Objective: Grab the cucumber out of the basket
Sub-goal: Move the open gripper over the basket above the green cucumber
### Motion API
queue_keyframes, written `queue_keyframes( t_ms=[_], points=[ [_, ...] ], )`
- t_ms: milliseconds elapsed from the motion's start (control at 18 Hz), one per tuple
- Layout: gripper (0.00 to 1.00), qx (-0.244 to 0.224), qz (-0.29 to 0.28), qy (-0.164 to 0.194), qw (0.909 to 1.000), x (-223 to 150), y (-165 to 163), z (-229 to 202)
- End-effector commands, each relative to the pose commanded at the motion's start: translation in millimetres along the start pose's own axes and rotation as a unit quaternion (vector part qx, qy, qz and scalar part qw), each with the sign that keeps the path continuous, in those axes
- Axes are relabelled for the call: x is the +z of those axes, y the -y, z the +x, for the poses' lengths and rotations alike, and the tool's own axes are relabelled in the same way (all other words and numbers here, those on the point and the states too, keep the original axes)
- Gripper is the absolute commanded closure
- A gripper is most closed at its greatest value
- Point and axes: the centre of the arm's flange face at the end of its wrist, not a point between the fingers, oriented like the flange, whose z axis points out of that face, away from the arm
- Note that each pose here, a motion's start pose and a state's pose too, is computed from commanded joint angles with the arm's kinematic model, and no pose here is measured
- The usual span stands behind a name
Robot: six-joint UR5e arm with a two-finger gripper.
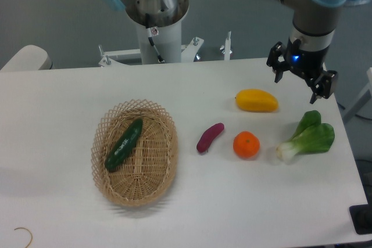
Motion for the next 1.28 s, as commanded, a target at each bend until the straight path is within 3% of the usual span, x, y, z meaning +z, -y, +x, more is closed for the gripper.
queue_keyframes(
  t_ms=[389,833,1111,1278],
  points=[
    [0.00,0.024,0.004,-0.012,0.9996,7.8,30.2,17.6],
    [0.00,-0.105,0.010,-0.026,0.9940,22.5,126.6,73.7],
    [0.00,-0.167,0.003,-0.051,0.9847,53.5,159.0,150.3],
    [0.00,-0.155,0.005,-0.052,0.9866,67.5,172.7,195.7]
  ],
)
